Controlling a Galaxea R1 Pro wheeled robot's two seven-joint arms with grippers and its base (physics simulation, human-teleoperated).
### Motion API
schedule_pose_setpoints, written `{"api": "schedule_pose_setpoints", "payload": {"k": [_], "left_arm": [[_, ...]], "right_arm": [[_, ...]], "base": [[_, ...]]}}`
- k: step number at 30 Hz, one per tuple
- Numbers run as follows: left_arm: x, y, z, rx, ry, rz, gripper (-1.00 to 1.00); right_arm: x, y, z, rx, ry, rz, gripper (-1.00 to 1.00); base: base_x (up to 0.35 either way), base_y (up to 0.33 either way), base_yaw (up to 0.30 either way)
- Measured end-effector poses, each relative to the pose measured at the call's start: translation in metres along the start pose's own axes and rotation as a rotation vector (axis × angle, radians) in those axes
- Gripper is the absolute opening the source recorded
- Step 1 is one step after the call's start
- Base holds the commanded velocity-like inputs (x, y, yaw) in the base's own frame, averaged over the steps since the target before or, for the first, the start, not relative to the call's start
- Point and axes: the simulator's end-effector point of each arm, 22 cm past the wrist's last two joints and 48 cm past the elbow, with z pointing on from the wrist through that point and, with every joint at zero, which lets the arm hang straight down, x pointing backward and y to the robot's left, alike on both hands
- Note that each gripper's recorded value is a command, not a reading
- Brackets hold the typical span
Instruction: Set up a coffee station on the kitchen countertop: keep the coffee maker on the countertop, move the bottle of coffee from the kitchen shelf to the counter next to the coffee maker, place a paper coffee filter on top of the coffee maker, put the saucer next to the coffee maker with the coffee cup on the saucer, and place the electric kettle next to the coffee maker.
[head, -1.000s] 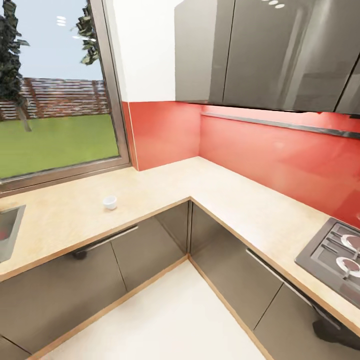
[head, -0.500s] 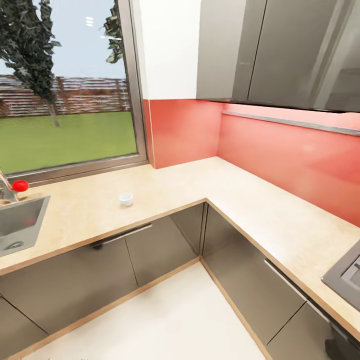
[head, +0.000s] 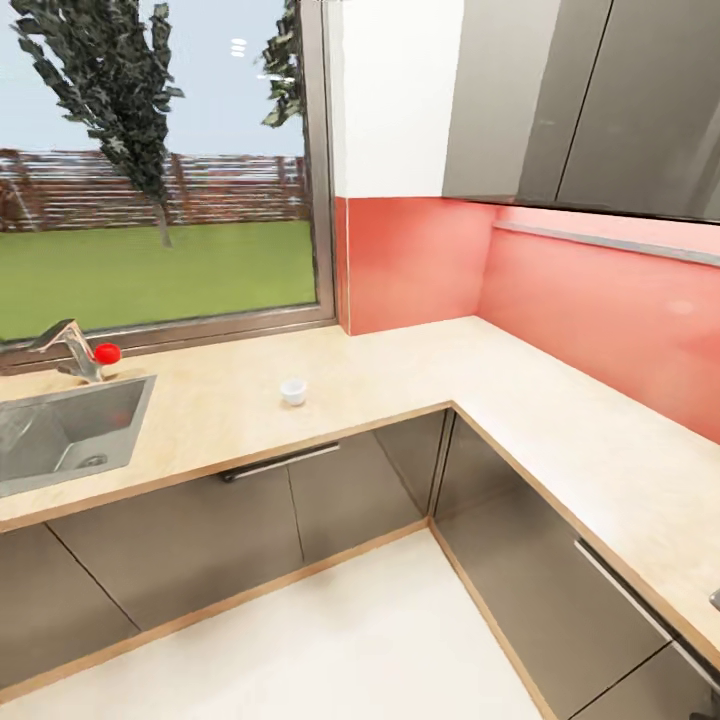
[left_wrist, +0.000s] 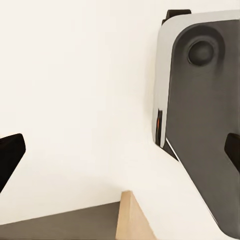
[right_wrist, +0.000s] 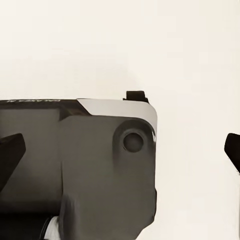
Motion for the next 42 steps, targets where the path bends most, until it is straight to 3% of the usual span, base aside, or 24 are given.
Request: {"api": "schedule_pose_setpoints", "payload": {"k": [3,8,12,18,20,24,26,27,29,31,33,37,42], "left_arm": [[-0.004,0.0,0.0,0.0,-0.008,0.001,1.0],[-0.039,-0.002,-0.003,0.0,-0.132,0.017,1.0],[-0.06,-0.007,-0.006,0.009,-0.193,0.02,1.0],[-0.13,-0.021,-0.016,0.032,-0.293,0.02,1.0],[-0.174,-0.041,-0.026,0.057,-0.353,0.02,1.0],[-0.265,-0.047,-0.057,0.074,-0.52,0.021,1.0],[-0.359,-0.07,-0.104,0.143,-0.679,0.036,1.0],[-0.371,-0.086,-0.113,0.188,-0.699,0.05,1.0],[-0.442,-0.14,-0.174,0.373,-0.811,0.124,1.0],[-0.469,-0.17,-0.21,0.484,-0.852,0.183,1.0],[-0.492,-0.191,-0.243,0.567,-0.865,0.224,1.0],[-0.527,-0.227,-0.303,0.699,-0.838,0.272,1.0],[-0.568,-0.243,-0.383,0.811,-0.818,0.305,1.0]], "right_arm": [[-0.001,0.0,0.0,0.001,-0.002,0.0,1.0],[-0.003,0.0,-0.001,0.0,-0.007,0.0,1.0],[-0.004,0.001,-0.001,-0.001,-0.01,-0.001,1.0],[-0.004,0.001,-0.001,-0.001,-0.011,-0.012,1.0],[-0.005,0.001,-0.001,-0.001,-0.012,-0.01,1.0],[-0.006,-0.001,-0.001,0.0,-0.014,0.004,1.0],[-0.006,-0.001,-0.002,0.0,-0.015,0.005,1.0],[-0.006,-0.001,-0.002,0.001,-0.015,0.005,1.0],[-0.007,-0.002,-0.002,0.002,-0.016,0.002,1.0],[-0.007,-0.003,-0.002,0.003,-0.016,0.001,1.0],[-0.006,-0.003,-0.002,0.003,-0.016,0.0,1.0],[-0.006,-0.003,-0.002,0.004,-0.016,0.0,1.0],[-0.007,-0.003,-0.002,0.003,-0.017,0.001,1.0]], "base": [[0.0,0.0,0.254],[0.0,0.0,0.245],[0.0,0.0,0.149],[0.0,0.0,0.014],[0.0,0.0,0.0],[0.0,0.0,0.0],[0.0,0.0,0.0],[0.0,0.0,0.0],[0.0,0.0,0.0],[0.0,0.0,0.0],[0.0,0.0,0.0],[0.0,0.0,0.0],[0.0,0.0,0.0]]}}
